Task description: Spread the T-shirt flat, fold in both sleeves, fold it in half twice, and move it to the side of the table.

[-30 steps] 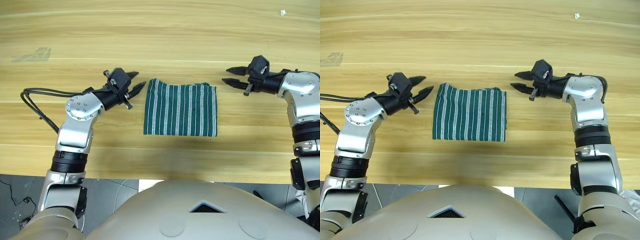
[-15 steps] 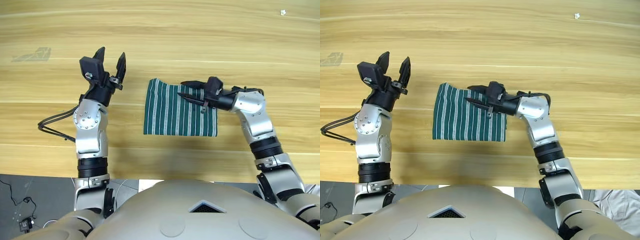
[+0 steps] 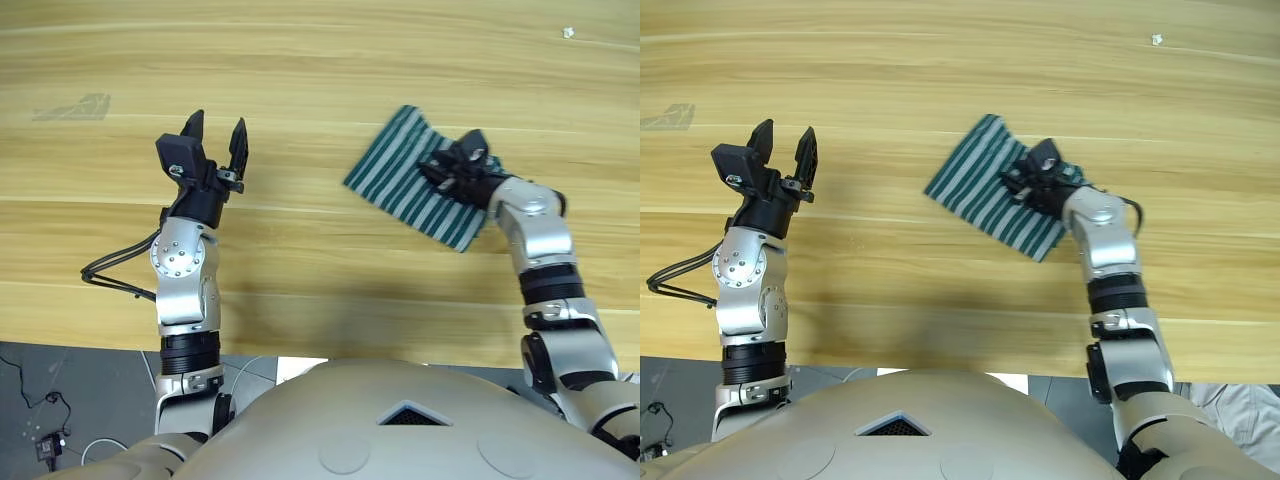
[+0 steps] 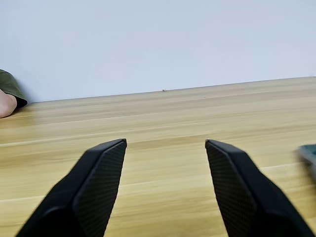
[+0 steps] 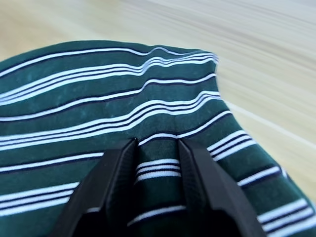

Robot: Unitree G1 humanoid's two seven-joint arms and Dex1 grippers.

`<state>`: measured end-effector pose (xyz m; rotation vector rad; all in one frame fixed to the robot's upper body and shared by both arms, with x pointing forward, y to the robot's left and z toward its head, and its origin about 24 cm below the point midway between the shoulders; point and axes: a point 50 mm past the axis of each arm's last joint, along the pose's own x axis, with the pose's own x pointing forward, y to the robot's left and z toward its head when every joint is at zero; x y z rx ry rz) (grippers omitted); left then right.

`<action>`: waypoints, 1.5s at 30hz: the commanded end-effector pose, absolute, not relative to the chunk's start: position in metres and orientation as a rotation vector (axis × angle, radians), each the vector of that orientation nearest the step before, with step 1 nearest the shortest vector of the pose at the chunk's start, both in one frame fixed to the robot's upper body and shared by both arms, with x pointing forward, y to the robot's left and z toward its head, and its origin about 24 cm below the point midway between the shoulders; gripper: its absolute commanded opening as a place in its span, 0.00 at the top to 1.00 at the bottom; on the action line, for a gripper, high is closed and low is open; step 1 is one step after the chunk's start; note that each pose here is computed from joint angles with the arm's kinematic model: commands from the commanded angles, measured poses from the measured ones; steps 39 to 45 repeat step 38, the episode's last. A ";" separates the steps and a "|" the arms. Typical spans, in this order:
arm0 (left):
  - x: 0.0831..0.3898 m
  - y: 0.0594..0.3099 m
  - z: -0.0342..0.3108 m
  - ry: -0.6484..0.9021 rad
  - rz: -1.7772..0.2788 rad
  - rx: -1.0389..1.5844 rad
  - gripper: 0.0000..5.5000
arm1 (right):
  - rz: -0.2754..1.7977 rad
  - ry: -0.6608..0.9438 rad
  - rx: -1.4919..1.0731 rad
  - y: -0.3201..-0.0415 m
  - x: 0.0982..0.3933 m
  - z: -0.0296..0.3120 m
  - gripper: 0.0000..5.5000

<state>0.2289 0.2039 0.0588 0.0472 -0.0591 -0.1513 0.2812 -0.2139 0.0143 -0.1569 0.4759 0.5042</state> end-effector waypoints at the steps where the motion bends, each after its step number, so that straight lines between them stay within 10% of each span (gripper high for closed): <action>1: 0.216 0.210 0.058 -0.039 -0.116 0.072 0.46 | 0.067 0.477 -0.109 -0.300 0.272 0.037 0.72; 11: 0.201 0.187 0.043 0.018 -0.100 -0.052 0.46 | -0.295 0.363 0.059 -0.311 0.255 0.042 0.72; 19: 0.231 0.169 0.082 -0.246 -0.059 -0.024 0.46 | -0.054 -0.479 -0.078 -0.232 0.281 0.125 0.72; 25: 0.258 0.141 0.087 -0.382 -0.099 0.049 0.46 | 0.062 -0.508 -0.009 -0.158 0.277 0.070 0.72; 45: 0.244 0.146 0.067 -0.366 -0.068 0.178 0.46 | 0.146 -0.487 -0.099 -0.149 0.274 0.055 0.72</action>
